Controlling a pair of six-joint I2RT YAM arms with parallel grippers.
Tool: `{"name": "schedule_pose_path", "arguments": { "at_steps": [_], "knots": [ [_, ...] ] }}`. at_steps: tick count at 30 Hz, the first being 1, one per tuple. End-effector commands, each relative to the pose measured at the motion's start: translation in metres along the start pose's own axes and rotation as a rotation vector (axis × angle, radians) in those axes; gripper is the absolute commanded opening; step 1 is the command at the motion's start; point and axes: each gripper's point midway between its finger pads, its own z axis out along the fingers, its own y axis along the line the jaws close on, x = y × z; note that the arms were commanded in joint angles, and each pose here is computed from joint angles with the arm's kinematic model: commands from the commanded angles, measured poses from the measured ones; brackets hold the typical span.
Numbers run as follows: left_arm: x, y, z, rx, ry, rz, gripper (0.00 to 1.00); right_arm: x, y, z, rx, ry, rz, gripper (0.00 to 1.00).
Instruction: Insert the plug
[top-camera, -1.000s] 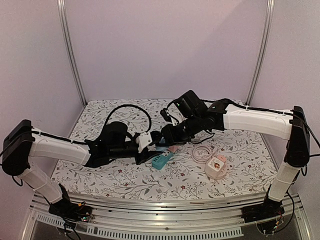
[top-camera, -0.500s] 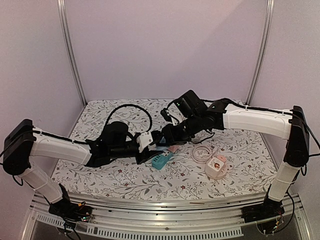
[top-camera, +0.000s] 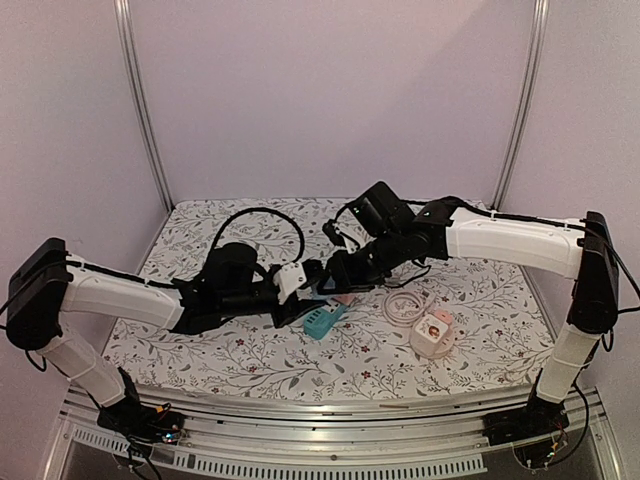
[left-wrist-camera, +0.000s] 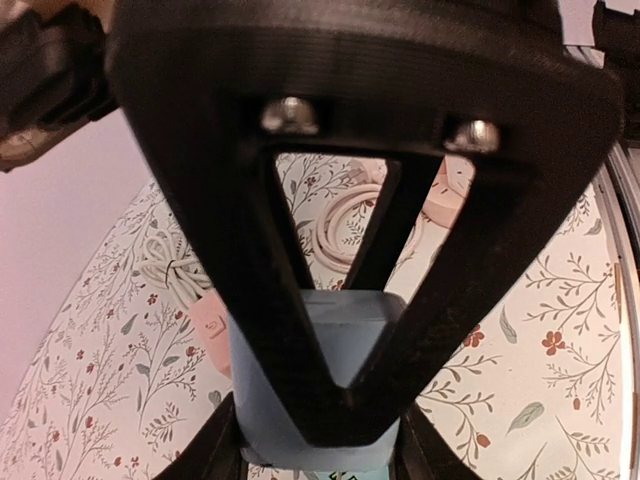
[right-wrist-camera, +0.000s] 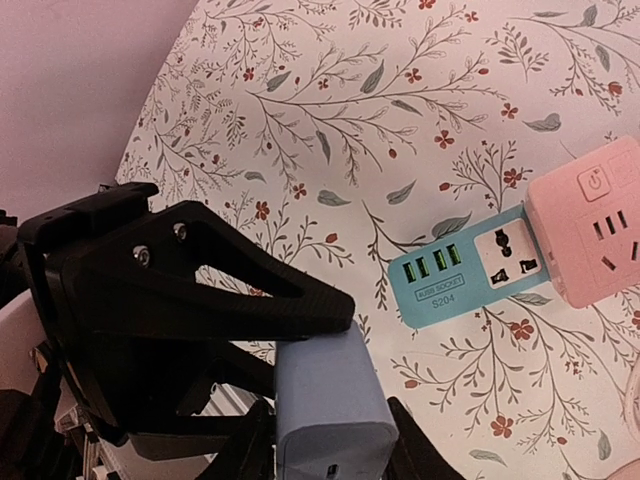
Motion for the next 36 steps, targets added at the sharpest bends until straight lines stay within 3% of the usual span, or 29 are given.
{"name": "schedule_pose_path", "arguments": {
  "at_steps": [1, 7, 10, 11, 12, 13, 19, 24, 26, 29, 36],
  "knots": [
    [-0.016, 0.004, 0.004, -0.023, -0.043, -0.008, 0.00, 0.003, -0.003, 0.003, 0.016, 0.021, 0.000, 0.29],
    [-0.015, 0.000, 0.002, -0.011, -0.044, -0.023, 0.04, 0.003, -0.004, 0.002, 0.024, 0.020, 0.009, 0.00],
    [-0.013, 0.000, 0.001, -0.022, -0.043, -0.032, 0.38, 0.003, -0.006, 0.002, 0.039, 0.020, 0.012, 0.00],
    [-0.011, -0.001, 0.000, -0.027, -0.041, -0.031, 0.56, 0.003, -0.008, 0.001, 0.048, 0.020, 0.013, 0.00],
    [-0.009, -0.002, -0.002, -0.030, -0.043, -0.028, 0.90, 0.003, -0.009, 0.000, 0.058, 0.019, 0.014, 0.00],
    [-0.008, -0.004, -0.004, -0.029, -0.043, -0.027, 0.98, 0.003, -0.011, -0.001, 0.070, 0.017, 0.014, 0.00],
    [0.003, 0.001, -0.017, -0.099, -0.019, -0.073, 0.99, 0.005, -0.024, -0.008, 0.128, 0.015, 0.015, 0.00],
    [0.013, 0.019, -0.024, -0.212, 0.018, -0.271, 0.99, 0.001, -0.046, -0.025, 0.186, -0.013, 0.035, 0.00],
    [0.030, 0.026, -0.019, -0.258, 0.103, -0.403, 0.99, -0.001, -0.057, -0.034, 0.214, -0.031, 0.047, 0.00],
    [0.045, 0.029, -0.007, -0.223, 0.268, -0.406, 0.99, -0.004, -0.070, -0.051, 0.245, -0.061, 0.061, 0.00],
    [0.057, 0.012, 0.011, -0.155, 0.338, -0.456, 0.99, -0.002, -0.085, -0.085, 0.297, -0.125, 0.073, 0.00]
  ]
}}
